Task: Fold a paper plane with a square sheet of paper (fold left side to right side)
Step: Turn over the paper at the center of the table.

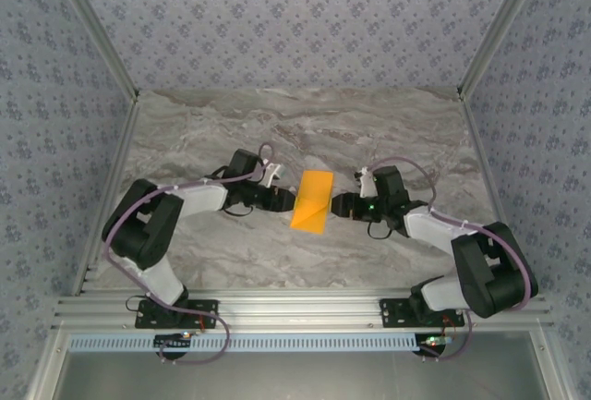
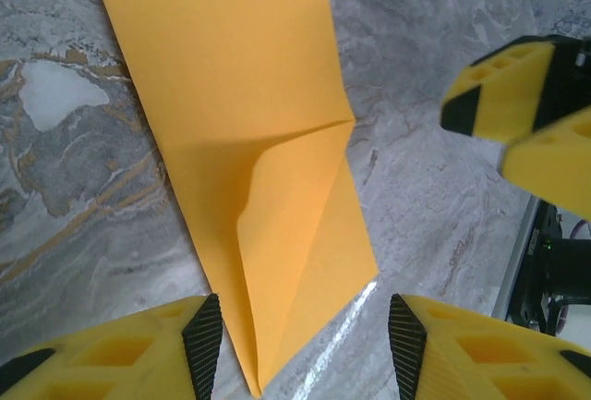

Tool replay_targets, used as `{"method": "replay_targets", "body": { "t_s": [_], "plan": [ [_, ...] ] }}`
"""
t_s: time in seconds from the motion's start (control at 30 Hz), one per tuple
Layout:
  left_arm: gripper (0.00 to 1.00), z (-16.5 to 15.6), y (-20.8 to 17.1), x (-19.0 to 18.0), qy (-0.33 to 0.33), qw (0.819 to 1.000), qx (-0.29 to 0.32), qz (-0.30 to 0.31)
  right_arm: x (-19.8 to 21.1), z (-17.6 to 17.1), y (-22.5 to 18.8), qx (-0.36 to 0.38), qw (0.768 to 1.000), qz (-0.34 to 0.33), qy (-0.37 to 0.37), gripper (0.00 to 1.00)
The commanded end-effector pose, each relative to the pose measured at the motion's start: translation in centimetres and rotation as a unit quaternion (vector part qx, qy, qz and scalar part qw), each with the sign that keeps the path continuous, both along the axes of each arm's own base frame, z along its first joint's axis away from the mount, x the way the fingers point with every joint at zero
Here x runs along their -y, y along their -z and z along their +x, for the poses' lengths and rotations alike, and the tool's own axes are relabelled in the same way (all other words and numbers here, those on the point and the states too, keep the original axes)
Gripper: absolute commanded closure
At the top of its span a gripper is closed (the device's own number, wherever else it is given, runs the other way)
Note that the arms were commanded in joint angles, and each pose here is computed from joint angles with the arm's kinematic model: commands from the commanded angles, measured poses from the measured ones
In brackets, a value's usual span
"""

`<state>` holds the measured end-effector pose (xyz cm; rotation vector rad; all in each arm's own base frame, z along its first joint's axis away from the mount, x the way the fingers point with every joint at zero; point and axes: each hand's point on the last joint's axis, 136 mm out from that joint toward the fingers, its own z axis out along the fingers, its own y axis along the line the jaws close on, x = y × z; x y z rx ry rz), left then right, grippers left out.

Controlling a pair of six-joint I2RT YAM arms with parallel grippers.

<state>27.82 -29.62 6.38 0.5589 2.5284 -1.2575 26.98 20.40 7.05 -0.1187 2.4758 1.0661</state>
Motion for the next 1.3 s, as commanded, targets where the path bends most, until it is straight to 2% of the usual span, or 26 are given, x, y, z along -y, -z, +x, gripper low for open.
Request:
{"method": "replay_targets", "body": {
  "t_s": [0.0,0.43,0.73,1.03,1.13,1.27],
  "plan": [
    [0.47,0.8,-1.2,2.0,0.029,0.999,0.014,-0.032,-0.9,-0.4,-0.5,0.004,1.000,0.011,-0.011,0.42],
    [0.55,1.9,1.0,3.6,0.041,0.999,-0.007,-0.020,-1.0,-0.8,-0.2,0.000,1.000,-0.003,-0.021,0.42],
    [0.55,2.1,1.6,3.1,0.038,0.999,0.000,0.008,-1.0,-0.7,-0.1,-0.002,1.000,-0.006,-0.023,0.42],
    [0.55,2.0,1.2,3.2,0.037,0.999,0.006,0.004,-1.1,-0.7,0.2,-0.005,1.000,-0.008,-0.023,0.41],
    [0.59,1.8,1.4,3.5,0.042,0.999,0.003,0.003,-1.2,-0.6,0.3,-0.007,1.000,-0.008,-0.022,0.41],
    [0.71,1.8,1.8,3.7,0.042,0.999,0.002,0.007,-1.5,-0.3,0.3,-0.017,1.000,0.002,-0.019,0.41]
  ]
}}
